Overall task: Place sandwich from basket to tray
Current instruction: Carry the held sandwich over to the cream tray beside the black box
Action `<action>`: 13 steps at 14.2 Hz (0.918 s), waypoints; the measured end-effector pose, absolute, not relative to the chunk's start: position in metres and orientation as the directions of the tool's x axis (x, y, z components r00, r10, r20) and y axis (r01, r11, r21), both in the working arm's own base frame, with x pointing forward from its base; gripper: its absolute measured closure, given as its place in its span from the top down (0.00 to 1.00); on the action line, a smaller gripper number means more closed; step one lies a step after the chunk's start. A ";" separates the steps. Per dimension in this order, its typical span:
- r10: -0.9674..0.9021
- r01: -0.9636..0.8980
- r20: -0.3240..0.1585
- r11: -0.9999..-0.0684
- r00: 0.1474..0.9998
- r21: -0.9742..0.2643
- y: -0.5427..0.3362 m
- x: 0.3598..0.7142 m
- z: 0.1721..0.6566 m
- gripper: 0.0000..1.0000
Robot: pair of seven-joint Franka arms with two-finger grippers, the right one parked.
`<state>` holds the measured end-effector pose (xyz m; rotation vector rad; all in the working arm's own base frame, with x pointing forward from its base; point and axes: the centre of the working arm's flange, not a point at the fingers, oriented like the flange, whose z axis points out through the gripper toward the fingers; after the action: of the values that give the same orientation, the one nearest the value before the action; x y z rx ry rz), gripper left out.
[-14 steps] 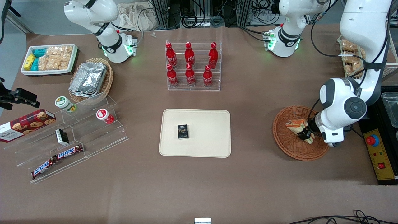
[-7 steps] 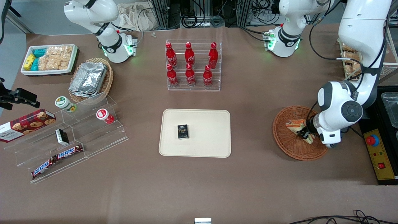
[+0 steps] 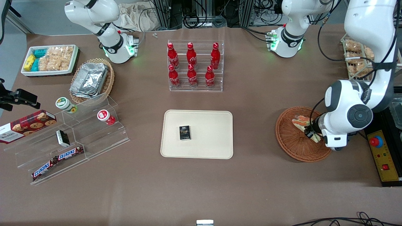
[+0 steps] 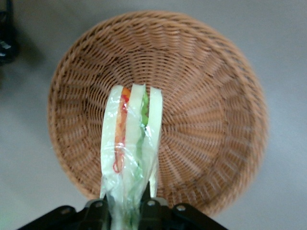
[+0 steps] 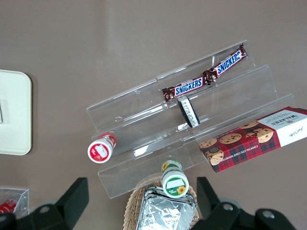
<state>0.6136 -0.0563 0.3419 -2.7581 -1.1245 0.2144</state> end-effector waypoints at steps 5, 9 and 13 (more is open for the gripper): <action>0.572 0.540 -0.135 -0.814 0.809 -0.215 -0.170 0.601 0.435 0.15; 0.420 0.387 -0.174 -0.902 0.891 -0.192 -0.280 0.555 0.451 0.15; 0.288 0.263 -0.209 -0.955 0.935 -0.141 -0.364 0.529 0.407 0.15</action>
<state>0.5287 -0.3641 0.4075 -2.9808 -0.4256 0.3463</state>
